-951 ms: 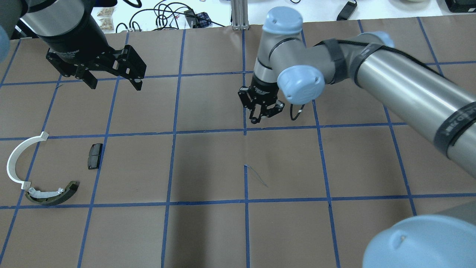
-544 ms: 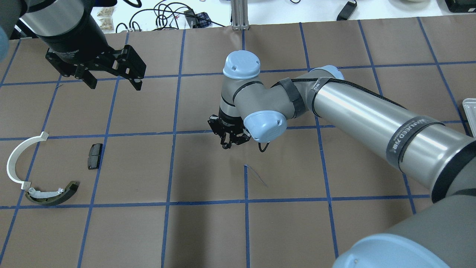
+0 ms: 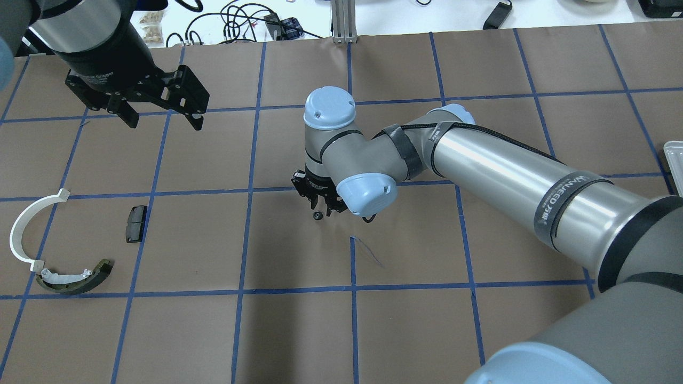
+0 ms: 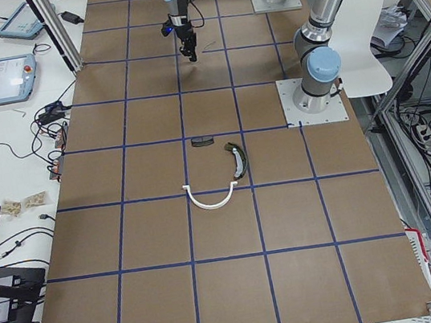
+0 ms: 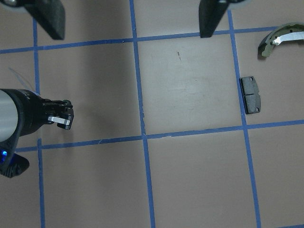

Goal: Place bearing gear from tray to pile

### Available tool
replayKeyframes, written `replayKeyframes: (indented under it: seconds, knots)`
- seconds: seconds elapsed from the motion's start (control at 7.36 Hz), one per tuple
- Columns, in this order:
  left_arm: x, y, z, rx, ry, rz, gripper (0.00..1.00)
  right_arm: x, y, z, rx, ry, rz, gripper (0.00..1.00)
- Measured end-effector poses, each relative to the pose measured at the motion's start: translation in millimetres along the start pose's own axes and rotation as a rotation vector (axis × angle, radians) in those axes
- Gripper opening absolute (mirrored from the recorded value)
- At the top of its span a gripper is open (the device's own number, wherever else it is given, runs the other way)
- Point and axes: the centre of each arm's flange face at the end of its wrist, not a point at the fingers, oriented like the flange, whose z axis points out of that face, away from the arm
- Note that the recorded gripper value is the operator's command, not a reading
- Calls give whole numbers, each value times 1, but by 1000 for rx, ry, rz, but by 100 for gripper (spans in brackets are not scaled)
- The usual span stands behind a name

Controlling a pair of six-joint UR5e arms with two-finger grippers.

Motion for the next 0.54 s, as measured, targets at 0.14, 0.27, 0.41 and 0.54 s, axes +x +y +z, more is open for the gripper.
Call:
replayKeyframes:
  seconds: [0.14,0.27,0.41,0.54]
  knots:
    - [-1,0,0,-1,0,-1,100,1,-10,-10,43,0,-13,100]
    - [-3,-1,1,-2,0,-5,100,11,-30,-28,72,-11,-25,100]
    - [-7,-2,1,-2,2,-12,100,33,-60,-51,89,-22,-29,100]
    - [-8,-3,4,-8,6,-18,100,70,-99,-78,92,-19,-48,100]
